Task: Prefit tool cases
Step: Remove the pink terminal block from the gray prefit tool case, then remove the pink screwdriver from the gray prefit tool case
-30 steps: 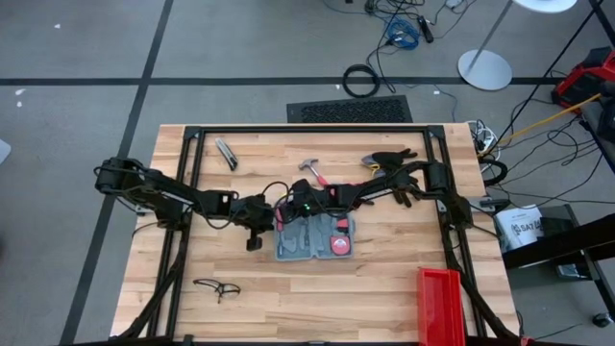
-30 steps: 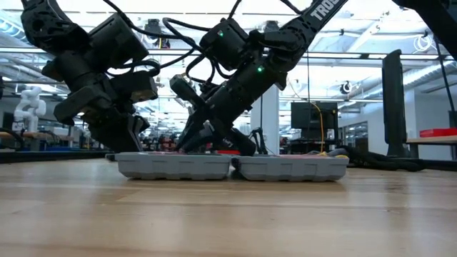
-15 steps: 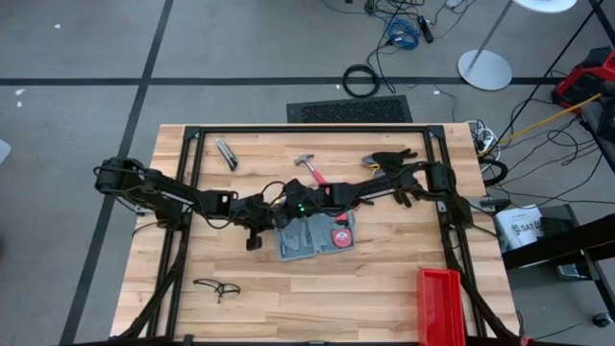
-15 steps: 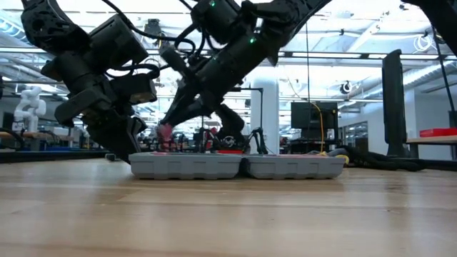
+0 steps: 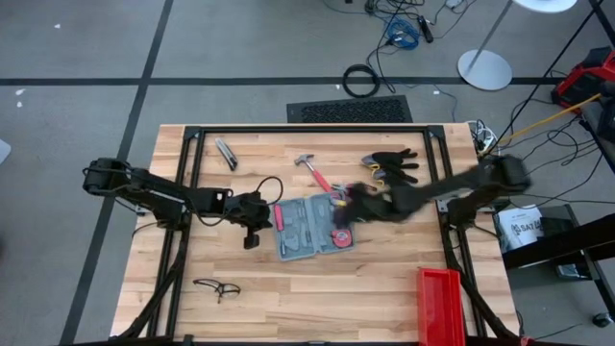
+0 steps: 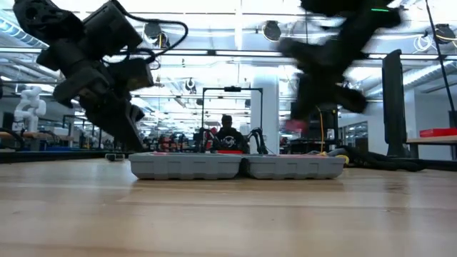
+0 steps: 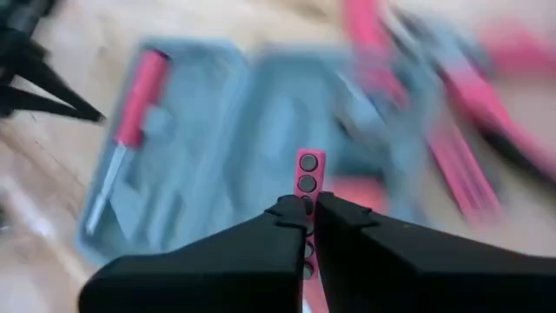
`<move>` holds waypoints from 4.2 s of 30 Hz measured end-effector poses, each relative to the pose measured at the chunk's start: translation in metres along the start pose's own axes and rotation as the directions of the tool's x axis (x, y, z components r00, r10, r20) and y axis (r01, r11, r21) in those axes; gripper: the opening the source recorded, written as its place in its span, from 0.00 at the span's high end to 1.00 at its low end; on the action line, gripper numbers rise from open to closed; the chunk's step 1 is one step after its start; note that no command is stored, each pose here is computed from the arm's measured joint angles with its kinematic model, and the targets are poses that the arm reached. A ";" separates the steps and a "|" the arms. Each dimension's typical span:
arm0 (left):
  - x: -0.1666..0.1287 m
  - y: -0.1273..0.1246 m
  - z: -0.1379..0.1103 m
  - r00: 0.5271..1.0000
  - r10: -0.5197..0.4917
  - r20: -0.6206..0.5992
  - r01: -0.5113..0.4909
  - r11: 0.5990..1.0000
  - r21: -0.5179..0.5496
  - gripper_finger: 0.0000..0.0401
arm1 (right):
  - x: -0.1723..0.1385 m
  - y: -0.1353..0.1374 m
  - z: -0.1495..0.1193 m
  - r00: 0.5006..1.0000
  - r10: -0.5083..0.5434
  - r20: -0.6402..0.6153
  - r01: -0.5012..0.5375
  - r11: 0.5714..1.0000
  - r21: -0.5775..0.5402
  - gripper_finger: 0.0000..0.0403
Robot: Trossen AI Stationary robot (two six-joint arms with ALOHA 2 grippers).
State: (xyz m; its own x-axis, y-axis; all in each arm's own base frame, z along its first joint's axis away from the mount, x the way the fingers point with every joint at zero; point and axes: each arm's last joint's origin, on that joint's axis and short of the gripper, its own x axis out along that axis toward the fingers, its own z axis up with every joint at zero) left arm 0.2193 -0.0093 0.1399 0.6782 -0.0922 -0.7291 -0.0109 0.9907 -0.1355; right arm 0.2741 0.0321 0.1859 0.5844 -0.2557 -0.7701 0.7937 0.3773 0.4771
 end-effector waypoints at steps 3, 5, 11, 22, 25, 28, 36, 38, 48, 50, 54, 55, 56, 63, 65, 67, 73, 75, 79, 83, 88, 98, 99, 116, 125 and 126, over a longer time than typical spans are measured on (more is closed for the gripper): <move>-0.004 -0.001 0.003 0.999 -0.004 0.032 0.004 1.000 0.002 1.00 | -0.004 -0.039 -0.029 0.999 0.036 0.034 -0.041 0.989 0.144 1.00; -0.006 -0.001 0.006 0.998 -0.008 0.056 0.007 1.000 0.004 1.00 | 0.000 -0.060 -0.042 0.998 0.044 0.044 -0.052 0.978 0.204 1.00; -0.007 -0.002 0.009 0.996 -0.012 0.090 0.011 1.000 0.006 1.00 | 0.007 -0.088 -0.053 0.999 0.023 0.047 -0.034 0.966 0.255 1.00; -0.007 0.007 0.009 0.996 0.016 0.085 -0.012 0.999 -0.048 1.00 | 0.003 -0.090 -0.050 0.999 0.018 0.038 -0.023 0.987 0.157 0.77; -0.007 0.008 0.008 0.997 0.023 0.074 -0.019 0.998 -0.055 1.00 | -0.008 -0.069 -0.038 0.991 0.097 0.096 -0.106 0.991 0.084 0.75; -0.008 0.012 0.007 0.998 0.039 0.059 -0.035 0.997 -0.067 1.00 | -0.019 -0.037 -0.020 0.973 0.177 0.150 -0.170 0.984 -0.054 0.75; -0.009 0.021 -0.005 0.991 0.114 -0.063 -0.121 0.985 -0.123 1.00 | 0.001 0.047 0.027 0.957 0.190 0.222 -0.081 0.902 -0.423 0.81; -0.009 0.021 -0.006 0.990 0.114 -0.076 -0.123 0.985 -0.123 1.00 | 0.022 0.064 0.035 0.965 0.182 0.189 -0.070 0.874 -0.481 0.81; -0.007 0.019 -0.006 0.992 0.101 -0.071 -0.110 0.983 -0.144 1.00 | 0.123 0.119 0.068 0.976 0.187 -0.111 -0.217 0.792 -0.570 0.69; -0.005 0.019 -0.009 0.992 0.098 -0.085 -0.111 0.981 -0.160 1.00 | 0.133 0.121 0.071 0.977 0.159 -0.144 -0.214 0.791 -0.574 0.66; 0.002 0.021 -0.019 0.987 0.099 -0.125 -0.120 0.978 -0.169 1.00 | 0.148 0.120 0.072 0.978 0.115 -0.172 -0.195 0.792 -0.579 0.61; 0.004 0.021 -0.020 0.988 0.098 -0.121 -0.118 0.978 -0.169 1.00 | 0.150 0.120 0.073 0.978 0.114 -0.175 -0.196 0.794 -0.575 0.60; 0.006 0.022 -0.021 0.989 0.096 -0.111 -0.114 0.979 -0.170 1.00 | 0.151 0.120 0.072 0.977 0.114 -0.179 -0.198 0.797 -0.571 0.60; 0.016 0.022 -0.017 0.997 0.073 -0.038 -0.078 0.983 -0.164 1.00 | 0.156 0.118 0.075 0.968 0.141 -0.209 -0.233 0.817 -0.527 0.58; 0.016 0.022 -0.017 0.997 0.072 -0.031 -0.076 0.984 -0.164 1.00 | 0.160 0.117 0.076 0.968 0.153 -0.200 -0.237 0.817 -0.525 0.58; 0.017 0.022 -0.017 0.997 0.071 -0.031 -0.076 0.983 -0.165 1.00 | 0.166 0.114 0.074 0.966 0.139 -0.219 -0.236 0.822 -0.518 0.58; 0.017 0.022 -0.016 0.997 0.069 -0.017 -0.071 0.984 -0.162 1.00 | 0.189 0.112 0.070 0.917 0.257 -0.304 -0.374 0.818 -0.436 0.58; 0.017 0.022 -0.016 0.997 0.069 -0.016 -0.071 0.984 -0.161 1.00 | 0.192 0.111 0.071 0.911 0.274 -0.308 -0.389 0.818 -0.424 0.58; 0.017 0.022 -0.016 0.998 0.069 -0.013 -0.070 0.984 -0.161 1.00 | 0.193 0.112 0.072 0.893 0.308 -0.329 -0.429 0.805 -0.409 0.58; 0.017 0.022 -0.016 0.998 0.068 -0.011 -0.069 0.984 -0.164 1.00 | 0.193 0.113 0.073 0.868 0.348 -0.354 -0.475 0.791 -0.386 0.58; 0.017 0.022 -0.016 0.998 0.066 -0.012 -0.067 0.984 -0.164 1.00 | 0.194 0.114 0.072 0.854 0.364 -0.371 -0.497 0.781 -0.378 0.66; 0.017 0.021 -0.017 0.998 0.057 -0.021 -0.060 0.985 -0.164 1.00 | 0.193 0.116 0.070 0.800 0.416 -0.432 -0.567 0.759 -0.320 0.79; 0.017 0.021 -0.017 0.998 0.058 -0.021 -0.060 0.985 -0.164 1.00 | 0.193 0.116 0.070 0.800 0.416 -0.433 -0.568 0.759 -0.320 0.78; 0.017 0.021 -0.016 0.998 0.062 -0.020 -0.064 0.984 -0.164 1.00 | 0.191 0.118 0.074 0.764 0.454 -0.458 -0.610 0.741 -0.283 0.46; 0.017 0.022 -0.016 0.998 0.066 -0.017 -0.068 0.984 -0.164 1.00 | 0.187 0.120 0.067 0.744 0.436 -0.506 -0.614 0.745 -0.262 0.48; 0.017 0.022 -0.016 0.998 0.068 -0.017 -0.069 0.984 -0.163 1.00 | 0.188 0.119 0.068 0.745 0.435 -0.506 -0.612 0.747 -0.258 0.48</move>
State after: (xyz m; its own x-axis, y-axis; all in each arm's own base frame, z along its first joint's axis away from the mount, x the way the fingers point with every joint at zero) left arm 0.2186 0.0089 0.1140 0.6634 -0.0267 -0.7478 -0.1775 0.9652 -0.1920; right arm 0.4898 -0.0312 0.1269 0.6951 0.4242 -0.5804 0.1920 0.6684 0.7186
